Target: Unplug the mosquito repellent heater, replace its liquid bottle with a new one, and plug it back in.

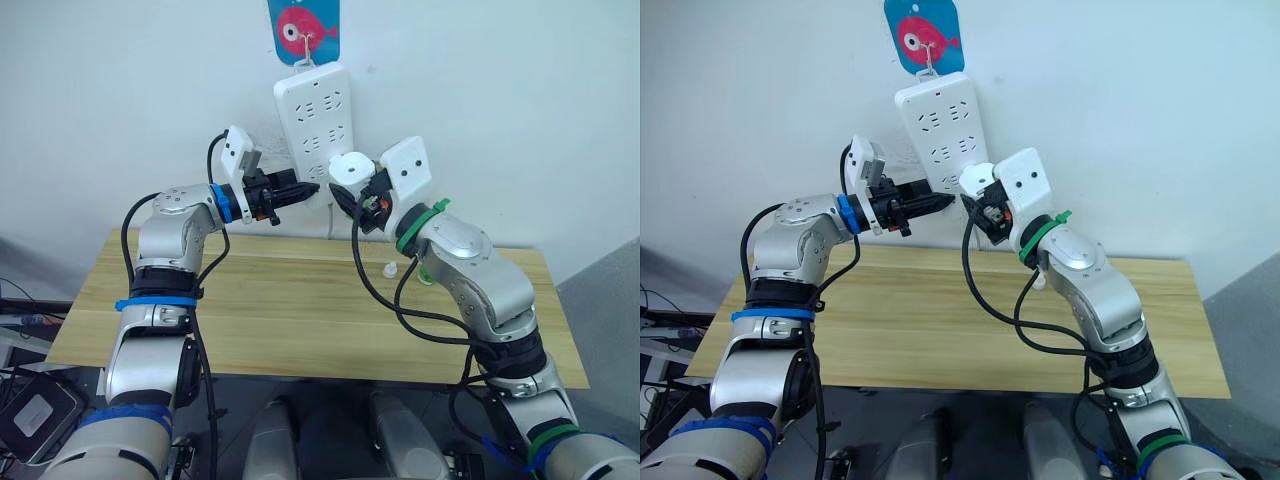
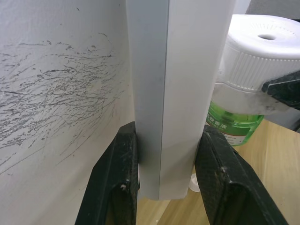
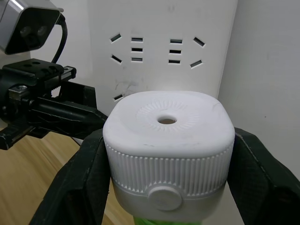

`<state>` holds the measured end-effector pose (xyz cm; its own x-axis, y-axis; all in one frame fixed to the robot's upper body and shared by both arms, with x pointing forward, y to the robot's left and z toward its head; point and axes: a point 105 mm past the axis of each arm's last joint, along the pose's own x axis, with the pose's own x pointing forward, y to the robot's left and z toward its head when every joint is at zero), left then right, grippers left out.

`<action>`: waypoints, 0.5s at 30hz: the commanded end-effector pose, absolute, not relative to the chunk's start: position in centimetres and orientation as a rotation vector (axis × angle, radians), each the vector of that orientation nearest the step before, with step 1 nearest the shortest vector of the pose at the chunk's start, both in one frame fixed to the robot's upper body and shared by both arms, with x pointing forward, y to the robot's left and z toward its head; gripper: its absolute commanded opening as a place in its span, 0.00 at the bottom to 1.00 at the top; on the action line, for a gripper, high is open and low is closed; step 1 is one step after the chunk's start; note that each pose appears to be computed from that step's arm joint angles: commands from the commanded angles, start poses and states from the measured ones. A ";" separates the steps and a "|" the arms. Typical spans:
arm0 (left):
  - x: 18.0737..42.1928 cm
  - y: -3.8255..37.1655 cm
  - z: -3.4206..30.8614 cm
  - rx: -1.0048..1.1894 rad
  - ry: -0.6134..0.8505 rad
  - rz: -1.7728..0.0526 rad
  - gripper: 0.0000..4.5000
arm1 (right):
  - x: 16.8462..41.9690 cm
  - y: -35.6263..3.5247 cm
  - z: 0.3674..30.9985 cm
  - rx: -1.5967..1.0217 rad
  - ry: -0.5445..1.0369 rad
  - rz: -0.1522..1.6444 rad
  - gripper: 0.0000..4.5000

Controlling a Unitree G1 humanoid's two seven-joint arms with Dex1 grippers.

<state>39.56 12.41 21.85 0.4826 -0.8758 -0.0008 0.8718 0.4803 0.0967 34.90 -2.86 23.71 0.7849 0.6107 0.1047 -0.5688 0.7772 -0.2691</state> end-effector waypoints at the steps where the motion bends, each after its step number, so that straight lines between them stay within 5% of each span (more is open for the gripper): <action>1: 37.8 9.5 22.7 0.112 -0.103 -1.225 0.29 | 36.0 -3.4 24.5 -0.298 -0.217 0.577 0.67; 6: 38.0 9.5 22.7 0.118 -0.105 -1.216 0.29 | 35.7 -3.2 24.5 -0.216 -0.203 0.601 0.67; 10: 38.0 9.6 22.6 0.120 -0.104 -1.213 0.29 | 35.4 -3.2 24.6 -0.129 -0.189 0.615 0.97; 15: 38.2 10.0 22.3 0.123 -0.104 -1.186 0.29 | 34.0 -5.2 23.6 -0.164 -0.163 0.613 0.99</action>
<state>38.97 10.63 22.10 0.4234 -0.9057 0.0208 0.8994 0.4230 0.1106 35.05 -4.39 22.58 0.8162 0.5745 0.0615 -0.5564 0.8102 -0.1844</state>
